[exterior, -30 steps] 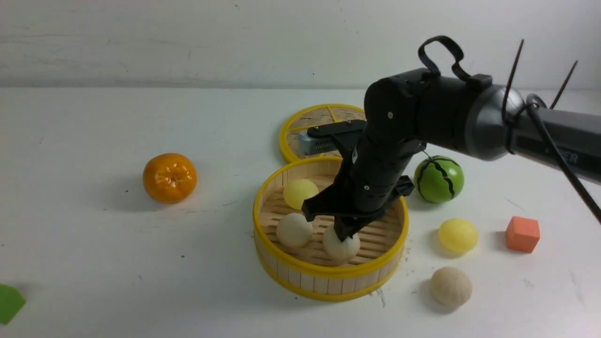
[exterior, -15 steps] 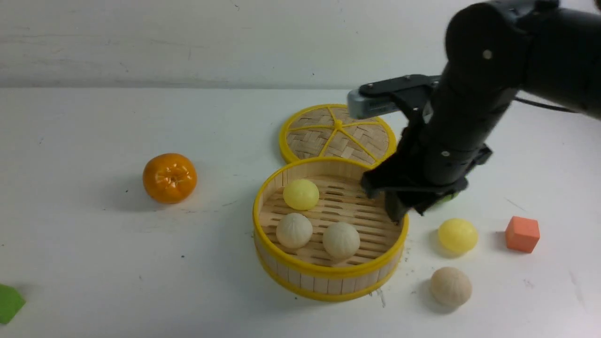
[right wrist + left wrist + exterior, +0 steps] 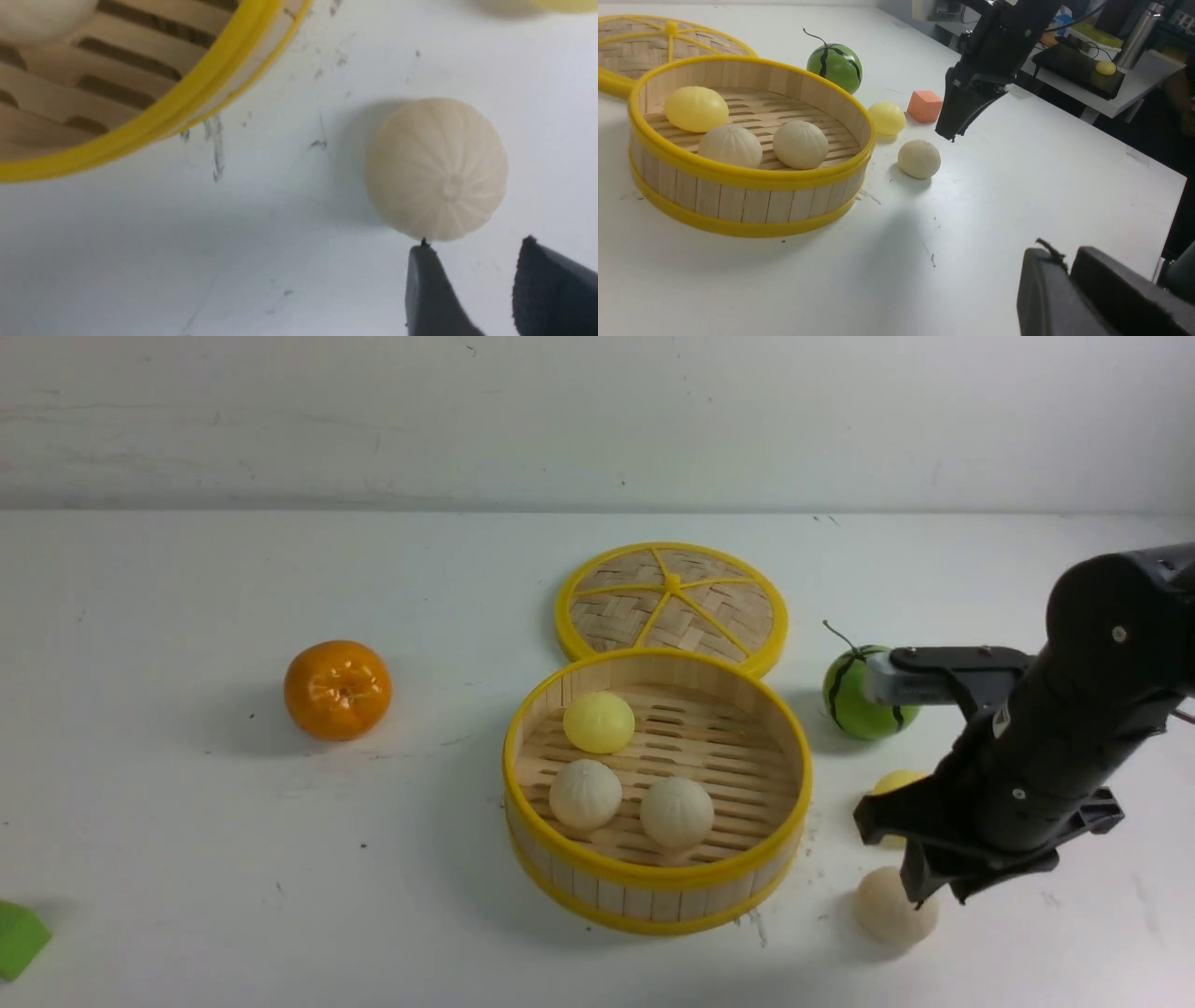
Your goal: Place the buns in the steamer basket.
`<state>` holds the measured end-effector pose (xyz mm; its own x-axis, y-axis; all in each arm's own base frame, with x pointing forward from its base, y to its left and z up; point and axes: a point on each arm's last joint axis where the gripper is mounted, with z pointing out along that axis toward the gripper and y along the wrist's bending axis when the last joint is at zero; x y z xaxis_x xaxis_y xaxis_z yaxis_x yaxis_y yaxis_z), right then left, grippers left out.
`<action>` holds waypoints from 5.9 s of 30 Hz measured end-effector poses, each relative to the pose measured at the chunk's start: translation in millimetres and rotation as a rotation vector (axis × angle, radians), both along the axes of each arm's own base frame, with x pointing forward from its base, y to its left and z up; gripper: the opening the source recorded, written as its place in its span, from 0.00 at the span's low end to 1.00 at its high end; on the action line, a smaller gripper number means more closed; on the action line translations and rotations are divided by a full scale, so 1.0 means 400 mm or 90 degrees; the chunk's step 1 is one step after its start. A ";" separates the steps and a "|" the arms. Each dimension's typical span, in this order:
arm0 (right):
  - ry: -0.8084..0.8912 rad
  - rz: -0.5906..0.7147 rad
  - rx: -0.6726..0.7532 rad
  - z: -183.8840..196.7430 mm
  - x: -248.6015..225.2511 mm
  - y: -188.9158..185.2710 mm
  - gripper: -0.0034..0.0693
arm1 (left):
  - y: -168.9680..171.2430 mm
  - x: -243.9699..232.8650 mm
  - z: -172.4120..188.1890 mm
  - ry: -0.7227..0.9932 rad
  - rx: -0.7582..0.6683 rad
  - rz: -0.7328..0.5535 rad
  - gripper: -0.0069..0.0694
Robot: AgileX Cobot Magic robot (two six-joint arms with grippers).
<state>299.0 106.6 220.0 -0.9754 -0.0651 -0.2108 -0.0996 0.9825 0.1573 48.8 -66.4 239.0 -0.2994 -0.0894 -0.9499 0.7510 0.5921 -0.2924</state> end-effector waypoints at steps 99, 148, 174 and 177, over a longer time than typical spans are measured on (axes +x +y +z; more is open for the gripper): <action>-0.030 -0.053 -0.012 -0.067 0.265 -0.081 0.41 | 0.000 0.000 0.000 0.001 0.000 0.000 0.28; -0.117 0.173 0.097 0.035 0.351 0.267 0.07 | 0.000 0.000 0.000 0.001 0.000 0.000 0.34; -0.139 0.181 0.091 0.344 0.162 0.181 0.36 | 0.000 0.000 0.000 0.001 0.000 0.000 0.37; -0.129 0.162 0.095 0.366 0.095 0.152 0.17 | 0.000 0.000 0.000 0.001 0.000 0.000 0.37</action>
